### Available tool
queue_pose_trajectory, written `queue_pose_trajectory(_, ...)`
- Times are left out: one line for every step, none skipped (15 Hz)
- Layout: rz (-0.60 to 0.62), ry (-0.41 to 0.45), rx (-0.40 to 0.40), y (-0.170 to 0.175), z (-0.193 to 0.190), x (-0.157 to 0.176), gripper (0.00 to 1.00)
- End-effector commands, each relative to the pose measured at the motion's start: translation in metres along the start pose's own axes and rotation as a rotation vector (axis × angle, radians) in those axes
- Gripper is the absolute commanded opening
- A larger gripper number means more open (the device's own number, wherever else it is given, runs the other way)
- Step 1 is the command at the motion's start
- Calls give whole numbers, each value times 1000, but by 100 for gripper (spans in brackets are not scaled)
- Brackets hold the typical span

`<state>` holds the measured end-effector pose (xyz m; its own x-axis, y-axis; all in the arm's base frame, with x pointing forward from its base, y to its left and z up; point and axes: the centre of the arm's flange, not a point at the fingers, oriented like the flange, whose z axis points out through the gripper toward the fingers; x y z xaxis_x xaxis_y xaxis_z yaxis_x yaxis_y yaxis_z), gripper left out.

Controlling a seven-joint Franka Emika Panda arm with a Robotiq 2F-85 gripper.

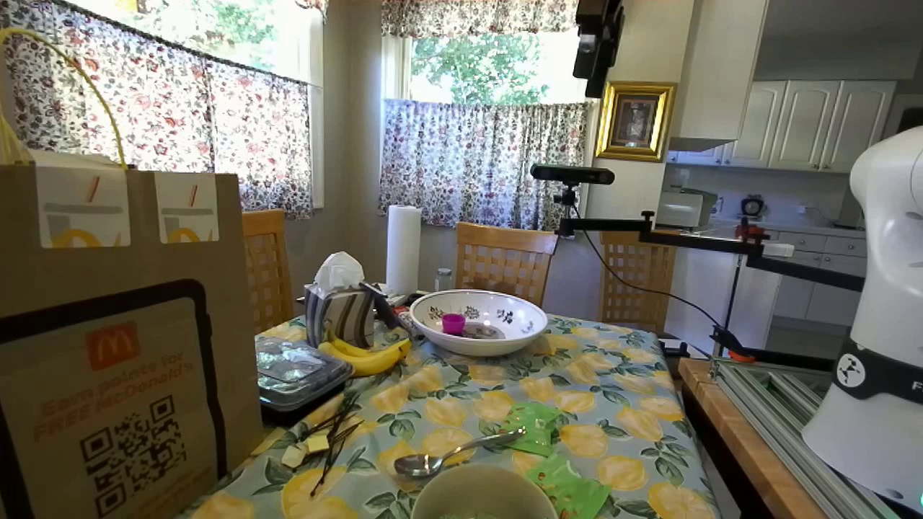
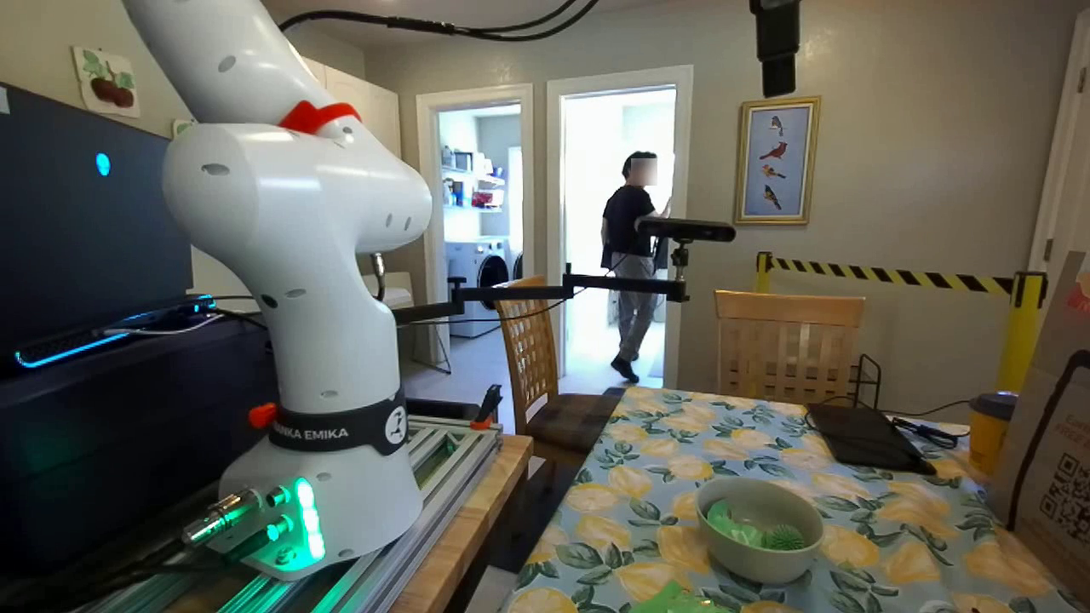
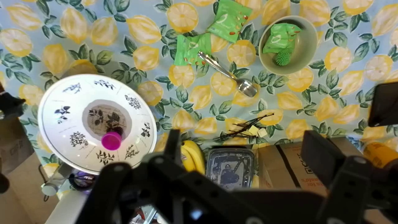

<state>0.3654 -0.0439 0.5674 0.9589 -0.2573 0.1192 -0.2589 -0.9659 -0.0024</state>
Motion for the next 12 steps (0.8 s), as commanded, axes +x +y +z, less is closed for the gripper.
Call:
queue_pose_trajectory(137, -65, 101, 5, 27, 34, 100)
queue_pose_trajectory(92, -85, 144, 1, 44, 43, 100)
queue_pose_trajectory(43, -102, 184, -5, 60, 51, 100)
queue_pose_trajectory(-9, -114, 215, -14, 78, 60, 100)
queue_pose_trajectory(-49, -128, 232, -24, 93, 68, 100)
queue_pose_trajectory(-96, -134, 253, -33, 109, 72, 100)
queue_pose_trajectory(-147, -151, 251, -44, 124, 76, 100)
queue_pose_trajectory(-196, -176, 247, -55, 141, 78, 100)
queue_pose_trajectory(-245, -199, 242, -65, 154, 79, 100)
queue_pose_trajectory(-297, -223, 227, -76, 170, 79, 100)
queue_pose_trajectory(-339, -252, 212, -85, 181, 78, 100)
queue_pose_trajectory(-368, -278, 186, -94, 194, 78, 100)
